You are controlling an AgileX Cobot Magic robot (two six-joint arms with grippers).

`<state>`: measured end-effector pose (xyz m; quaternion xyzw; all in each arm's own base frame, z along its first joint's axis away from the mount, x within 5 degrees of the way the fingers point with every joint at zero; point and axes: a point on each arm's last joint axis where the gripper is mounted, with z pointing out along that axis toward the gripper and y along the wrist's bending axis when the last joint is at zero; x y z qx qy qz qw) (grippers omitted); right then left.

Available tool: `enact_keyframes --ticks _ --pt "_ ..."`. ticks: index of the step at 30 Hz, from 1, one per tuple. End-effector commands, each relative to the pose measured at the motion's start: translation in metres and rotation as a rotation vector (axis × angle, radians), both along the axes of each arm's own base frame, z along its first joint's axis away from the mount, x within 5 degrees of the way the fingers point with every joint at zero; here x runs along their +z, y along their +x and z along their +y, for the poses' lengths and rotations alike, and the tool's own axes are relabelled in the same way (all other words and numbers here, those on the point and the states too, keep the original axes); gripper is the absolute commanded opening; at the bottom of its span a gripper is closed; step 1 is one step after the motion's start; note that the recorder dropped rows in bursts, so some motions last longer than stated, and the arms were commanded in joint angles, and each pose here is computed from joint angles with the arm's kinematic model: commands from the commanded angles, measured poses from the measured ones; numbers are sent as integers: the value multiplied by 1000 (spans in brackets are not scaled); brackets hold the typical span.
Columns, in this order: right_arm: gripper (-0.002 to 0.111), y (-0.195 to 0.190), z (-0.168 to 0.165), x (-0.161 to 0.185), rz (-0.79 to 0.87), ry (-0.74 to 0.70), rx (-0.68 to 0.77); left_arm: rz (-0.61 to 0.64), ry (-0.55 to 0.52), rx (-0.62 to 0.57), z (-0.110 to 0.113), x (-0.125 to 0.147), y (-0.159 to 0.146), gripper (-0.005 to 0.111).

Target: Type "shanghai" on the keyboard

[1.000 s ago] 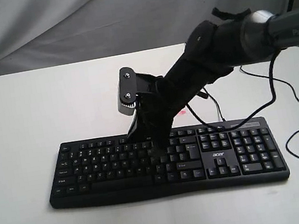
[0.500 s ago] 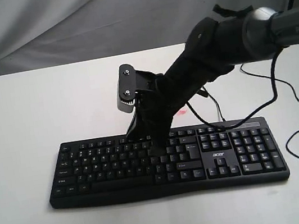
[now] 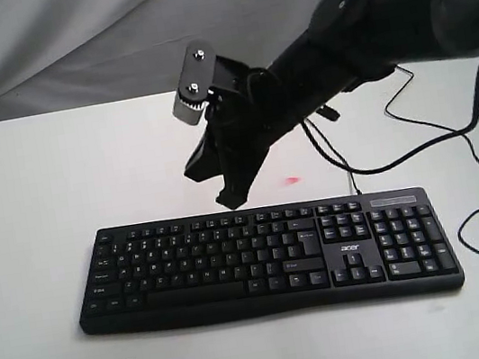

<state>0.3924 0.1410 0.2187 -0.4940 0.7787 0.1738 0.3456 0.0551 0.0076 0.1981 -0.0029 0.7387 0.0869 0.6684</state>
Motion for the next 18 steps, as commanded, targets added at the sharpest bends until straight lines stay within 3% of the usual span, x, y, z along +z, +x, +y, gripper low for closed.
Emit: enact_keyframes --ticks 1,11,18 --pt "0 -11 -5 38 -56 33 -44 4 -4 -4 0 -2 0 1" --pt "0 -58 -19 135 -190 130 -164 4 -4 -4 0 -2 0 1" --pt "0 -82 -24 167 -233 188 -187 4 -4 -4 0 -2 0 1"
